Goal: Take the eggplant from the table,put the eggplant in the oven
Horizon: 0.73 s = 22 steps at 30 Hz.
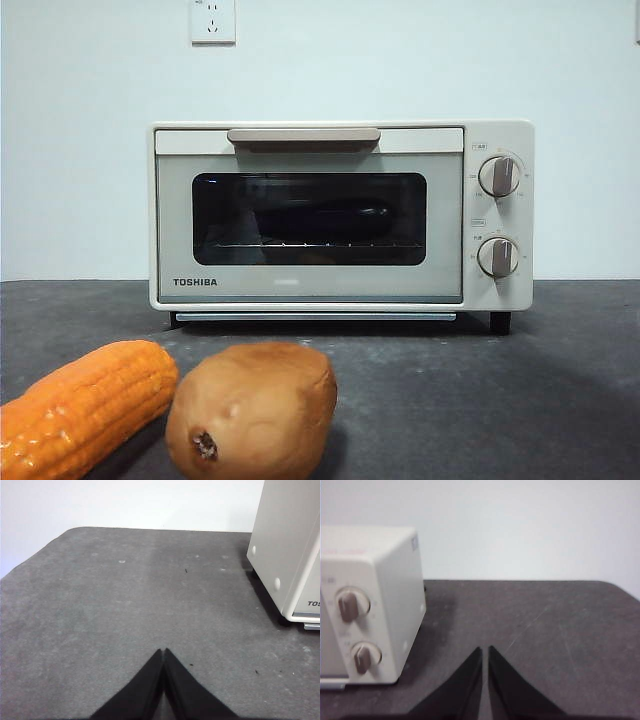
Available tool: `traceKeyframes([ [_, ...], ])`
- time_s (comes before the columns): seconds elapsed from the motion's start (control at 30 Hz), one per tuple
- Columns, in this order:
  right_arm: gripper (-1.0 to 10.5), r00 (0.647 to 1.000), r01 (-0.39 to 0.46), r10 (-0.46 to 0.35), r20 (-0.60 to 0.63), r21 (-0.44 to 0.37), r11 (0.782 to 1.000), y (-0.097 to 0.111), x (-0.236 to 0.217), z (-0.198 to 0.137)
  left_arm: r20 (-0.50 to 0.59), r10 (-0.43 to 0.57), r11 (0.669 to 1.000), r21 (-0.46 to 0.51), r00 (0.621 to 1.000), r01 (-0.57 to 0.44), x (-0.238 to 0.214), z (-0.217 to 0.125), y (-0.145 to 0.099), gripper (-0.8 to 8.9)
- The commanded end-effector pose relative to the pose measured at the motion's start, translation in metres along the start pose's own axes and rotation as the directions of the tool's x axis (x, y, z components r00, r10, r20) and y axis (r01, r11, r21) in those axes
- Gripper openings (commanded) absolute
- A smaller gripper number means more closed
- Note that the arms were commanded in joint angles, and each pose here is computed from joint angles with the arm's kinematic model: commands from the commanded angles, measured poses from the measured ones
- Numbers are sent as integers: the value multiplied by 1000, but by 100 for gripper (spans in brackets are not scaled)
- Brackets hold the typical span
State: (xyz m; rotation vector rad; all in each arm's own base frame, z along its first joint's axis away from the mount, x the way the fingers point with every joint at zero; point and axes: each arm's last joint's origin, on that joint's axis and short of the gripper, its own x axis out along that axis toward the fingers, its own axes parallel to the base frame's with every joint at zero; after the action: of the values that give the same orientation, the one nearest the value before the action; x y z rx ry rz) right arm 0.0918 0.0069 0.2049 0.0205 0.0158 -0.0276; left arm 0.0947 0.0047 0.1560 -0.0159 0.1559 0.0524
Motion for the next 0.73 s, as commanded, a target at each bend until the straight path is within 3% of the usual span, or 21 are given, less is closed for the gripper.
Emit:
traceKeyframes([
  [0.03,3,999,-51,51,-5,-4,999,-1,1,-10,-28,3,1000,12,1000,-3,2,-8,0,4],
  [0.33,3,991,-100,102,-84,31,995,-5,6,-48,-28,3,1000,12,1000,-3,2,-8,0,4],
  [0.47,3,984,-88,97,-149,66,994,-5,5,-54,-28,3,1000,12,1000,-3,2,-8,0,4],
  [0.73,3,987,-78,86,-134,63,995,-5,5,-53,-28,3,1000,12,1000,-3,2,-8,0,4],
])
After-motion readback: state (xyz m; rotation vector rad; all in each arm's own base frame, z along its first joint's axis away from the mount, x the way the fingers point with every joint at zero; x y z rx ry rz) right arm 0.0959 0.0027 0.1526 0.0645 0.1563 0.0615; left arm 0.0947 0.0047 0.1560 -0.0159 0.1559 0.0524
